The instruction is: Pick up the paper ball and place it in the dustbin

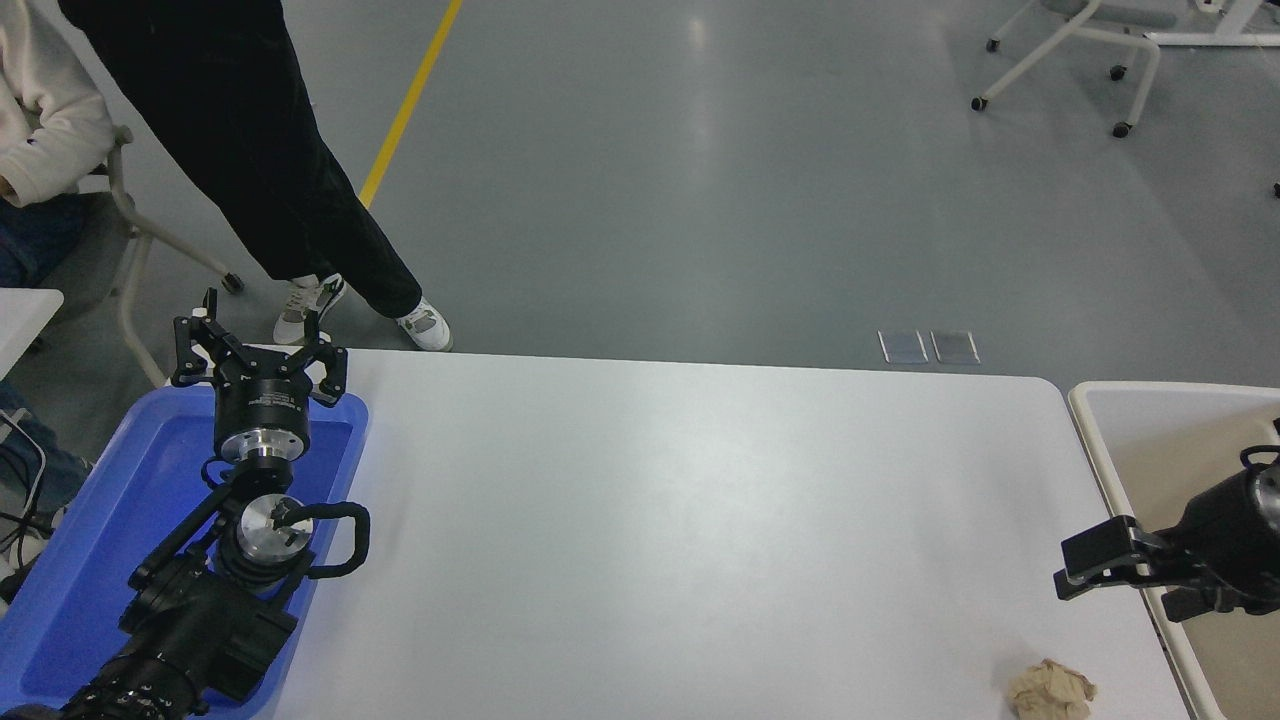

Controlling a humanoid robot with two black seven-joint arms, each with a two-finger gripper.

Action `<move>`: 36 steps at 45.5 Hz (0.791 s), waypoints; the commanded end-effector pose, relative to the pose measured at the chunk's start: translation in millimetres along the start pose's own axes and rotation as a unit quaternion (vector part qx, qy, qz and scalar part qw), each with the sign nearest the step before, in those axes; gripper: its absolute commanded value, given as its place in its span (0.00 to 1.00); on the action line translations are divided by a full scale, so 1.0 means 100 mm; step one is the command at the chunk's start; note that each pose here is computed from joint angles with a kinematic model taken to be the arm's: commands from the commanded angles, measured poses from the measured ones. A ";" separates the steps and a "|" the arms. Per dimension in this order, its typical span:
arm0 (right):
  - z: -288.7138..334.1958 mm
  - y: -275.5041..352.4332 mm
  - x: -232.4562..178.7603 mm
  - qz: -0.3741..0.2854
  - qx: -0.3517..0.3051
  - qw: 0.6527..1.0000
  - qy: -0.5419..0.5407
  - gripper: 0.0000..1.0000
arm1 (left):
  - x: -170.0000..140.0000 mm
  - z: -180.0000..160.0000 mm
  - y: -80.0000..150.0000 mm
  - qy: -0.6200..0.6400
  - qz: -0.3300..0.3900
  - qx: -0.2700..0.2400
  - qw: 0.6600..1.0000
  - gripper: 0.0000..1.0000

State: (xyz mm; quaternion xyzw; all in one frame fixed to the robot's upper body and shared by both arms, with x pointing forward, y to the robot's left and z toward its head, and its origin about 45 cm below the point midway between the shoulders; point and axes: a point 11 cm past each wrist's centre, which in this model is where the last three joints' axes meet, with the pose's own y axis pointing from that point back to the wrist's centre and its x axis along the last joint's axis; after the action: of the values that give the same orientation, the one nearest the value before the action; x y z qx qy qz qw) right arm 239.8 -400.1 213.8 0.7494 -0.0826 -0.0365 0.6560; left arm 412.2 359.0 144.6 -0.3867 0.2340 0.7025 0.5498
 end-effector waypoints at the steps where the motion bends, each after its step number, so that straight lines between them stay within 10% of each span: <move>1: 0.21 -0.31 -0.16 0.002 -0.005 1.000 -0.007 1.00 | 0.00 0.00 0.00 0.000 0.000 0.000 1.000 0.99; 36: 0.38 -0.95 -0.39 0.039 -0.030 0.998 0.031 1.00 | 0.00 0.00 0.00 0.000 0.000 0.000 1.000 0.99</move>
State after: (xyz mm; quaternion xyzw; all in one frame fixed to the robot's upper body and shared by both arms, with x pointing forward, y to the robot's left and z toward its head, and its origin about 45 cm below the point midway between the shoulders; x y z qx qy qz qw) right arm 202.9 -422.8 121.7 0.7247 -0.0909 0.0012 0.6831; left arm 412.2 359.0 144.7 -0.3868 0.2339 0.7023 0.5499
